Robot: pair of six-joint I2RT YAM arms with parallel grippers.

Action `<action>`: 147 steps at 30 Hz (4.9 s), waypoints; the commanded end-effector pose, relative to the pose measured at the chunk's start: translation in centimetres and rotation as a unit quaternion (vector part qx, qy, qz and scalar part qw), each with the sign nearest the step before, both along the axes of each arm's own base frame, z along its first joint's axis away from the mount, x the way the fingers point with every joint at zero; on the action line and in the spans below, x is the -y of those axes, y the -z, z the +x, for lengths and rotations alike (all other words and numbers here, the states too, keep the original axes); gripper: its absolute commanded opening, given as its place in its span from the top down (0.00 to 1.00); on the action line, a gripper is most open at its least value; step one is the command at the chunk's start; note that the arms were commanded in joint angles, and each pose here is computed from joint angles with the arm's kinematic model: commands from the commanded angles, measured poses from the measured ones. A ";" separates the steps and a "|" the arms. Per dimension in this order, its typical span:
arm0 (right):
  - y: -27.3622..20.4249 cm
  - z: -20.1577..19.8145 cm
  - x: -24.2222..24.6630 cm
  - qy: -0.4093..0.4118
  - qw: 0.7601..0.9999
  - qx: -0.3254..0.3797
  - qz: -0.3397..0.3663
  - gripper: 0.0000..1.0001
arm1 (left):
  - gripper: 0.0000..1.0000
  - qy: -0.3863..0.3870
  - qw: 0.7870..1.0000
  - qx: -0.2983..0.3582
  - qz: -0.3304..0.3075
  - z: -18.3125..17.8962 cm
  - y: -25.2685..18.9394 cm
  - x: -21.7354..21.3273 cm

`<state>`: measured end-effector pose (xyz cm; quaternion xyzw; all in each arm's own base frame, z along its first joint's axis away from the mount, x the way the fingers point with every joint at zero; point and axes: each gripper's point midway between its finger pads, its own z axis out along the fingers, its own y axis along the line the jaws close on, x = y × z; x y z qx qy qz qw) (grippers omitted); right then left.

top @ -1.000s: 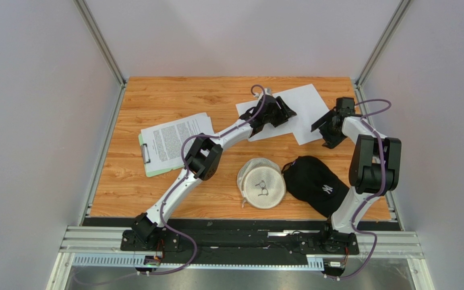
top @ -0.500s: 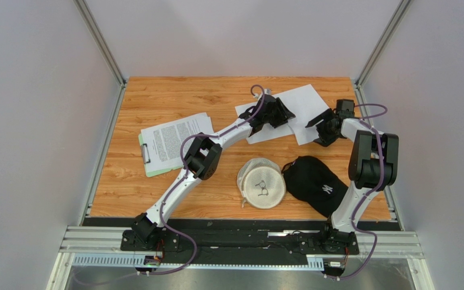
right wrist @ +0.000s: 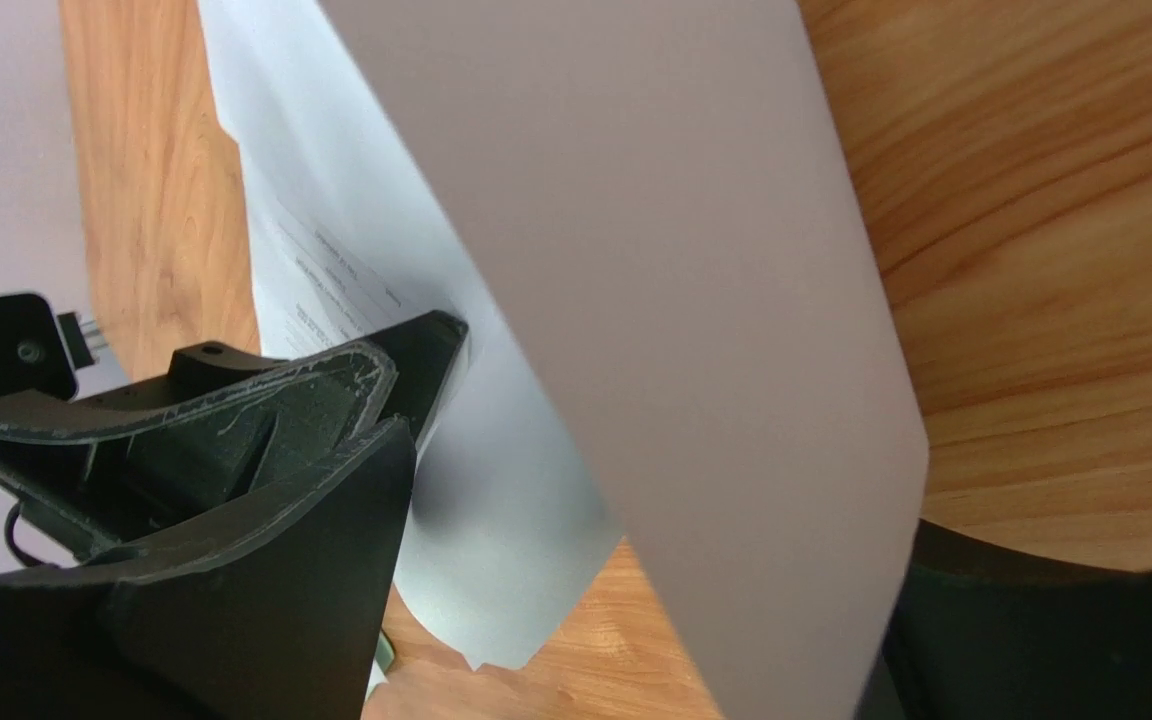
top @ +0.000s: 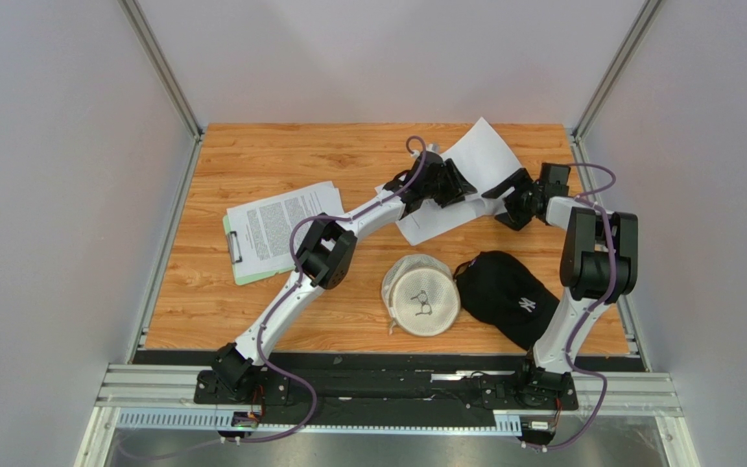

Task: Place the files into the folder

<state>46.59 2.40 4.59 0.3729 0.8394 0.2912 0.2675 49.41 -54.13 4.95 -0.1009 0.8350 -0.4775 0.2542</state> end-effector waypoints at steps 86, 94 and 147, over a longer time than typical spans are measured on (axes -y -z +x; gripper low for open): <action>-21.7 -7.7 -38.2 -0.495 0.802 0.312 0.121 1.00 | 0.17 -0.179 0.862 -0.238 0.410 -15.3 -0.4 -63.0; -13.4 -6.6 -38.5 -0.506 0.818 0.242 0.127 1.00 | 0.40 -0.136 0.864 -0.255 0.413 -15.2 1.7 -62.8; -6.9 -4.4 -36.0 -0.495 0.842 0.197 0.082 1.00 | 0.72 -0.019 0.846 -0.266 0.462 -12.7 3.5 -59.3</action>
